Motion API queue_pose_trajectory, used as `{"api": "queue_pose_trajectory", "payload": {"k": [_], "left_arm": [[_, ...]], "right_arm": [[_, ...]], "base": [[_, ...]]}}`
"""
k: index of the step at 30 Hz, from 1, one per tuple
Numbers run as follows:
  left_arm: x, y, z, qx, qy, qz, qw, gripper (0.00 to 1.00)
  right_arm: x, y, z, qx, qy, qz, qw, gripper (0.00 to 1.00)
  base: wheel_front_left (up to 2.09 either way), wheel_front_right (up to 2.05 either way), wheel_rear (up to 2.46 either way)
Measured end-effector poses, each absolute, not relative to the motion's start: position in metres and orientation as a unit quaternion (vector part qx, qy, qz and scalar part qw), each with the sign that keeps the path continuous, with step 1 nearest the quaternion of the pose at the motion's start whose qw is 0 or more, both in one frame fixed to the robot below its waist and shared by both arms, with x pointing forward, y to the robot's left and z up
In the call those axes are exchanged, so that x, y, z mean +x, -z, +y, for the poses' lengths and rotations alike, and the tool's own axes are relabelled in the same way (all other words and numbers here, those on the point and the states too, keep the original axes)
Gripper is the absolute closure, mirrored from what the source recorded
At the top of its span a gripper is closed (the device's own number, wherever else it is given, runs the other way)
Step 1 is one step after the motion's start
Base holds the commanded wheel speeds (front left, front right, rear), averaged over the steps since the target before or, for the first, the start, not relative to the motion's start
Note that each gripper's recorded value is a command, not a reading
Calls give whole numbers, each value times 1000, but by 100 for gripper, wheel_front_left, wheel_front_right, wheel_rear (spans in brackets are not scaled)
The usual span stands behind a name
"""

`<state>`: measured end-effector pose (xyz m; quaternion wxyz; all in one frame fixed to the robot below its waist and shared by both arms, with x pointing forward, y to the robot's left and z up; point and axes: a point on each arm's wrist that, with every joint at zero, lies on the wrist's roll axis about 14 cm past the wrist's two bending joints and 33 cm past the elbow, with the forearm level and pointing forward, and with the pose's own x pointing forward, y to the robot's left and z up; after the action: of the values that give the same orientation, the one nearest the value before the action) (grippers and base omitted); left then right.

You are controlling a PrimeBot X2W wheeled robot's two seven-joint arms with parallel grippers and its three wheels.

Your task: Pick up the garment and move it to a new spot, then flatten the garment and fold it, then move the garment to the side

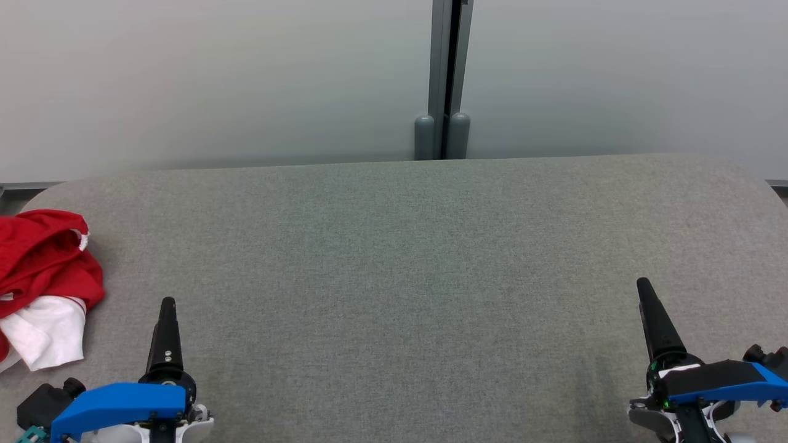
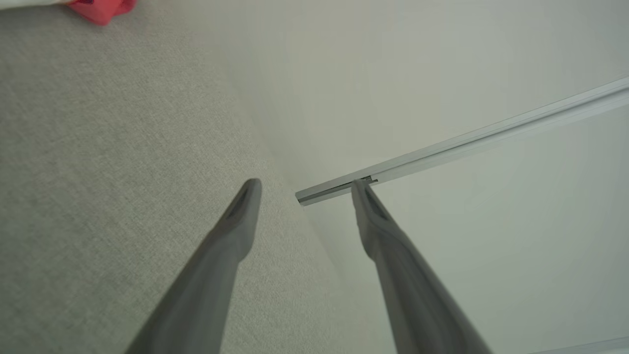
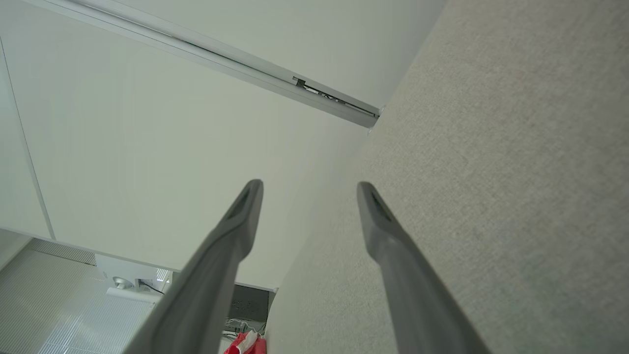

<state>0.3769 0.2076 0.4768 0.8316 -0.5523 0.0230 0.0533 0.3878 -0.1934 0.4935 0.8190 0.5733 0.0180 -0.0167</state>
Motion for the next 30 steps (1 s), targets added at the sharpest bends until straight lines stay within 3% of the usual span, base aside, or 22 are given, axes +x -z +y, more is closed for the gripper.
{"api": "queue_pose_trajectory", "payload": {"k": [13, 30], "left_arm": [[376, -473, 203, -450, -48, 32, 891, 0], [376, -474, 201, -336, -43, 31, 940, 0]], "right_arm": [[388, -493, -191, 475, 9, 20, 880, 0], [389, -495, -190, 350, -3, 12, 937, 0]], "base": [[0, 0, 0], [0, 0, 0]]}}
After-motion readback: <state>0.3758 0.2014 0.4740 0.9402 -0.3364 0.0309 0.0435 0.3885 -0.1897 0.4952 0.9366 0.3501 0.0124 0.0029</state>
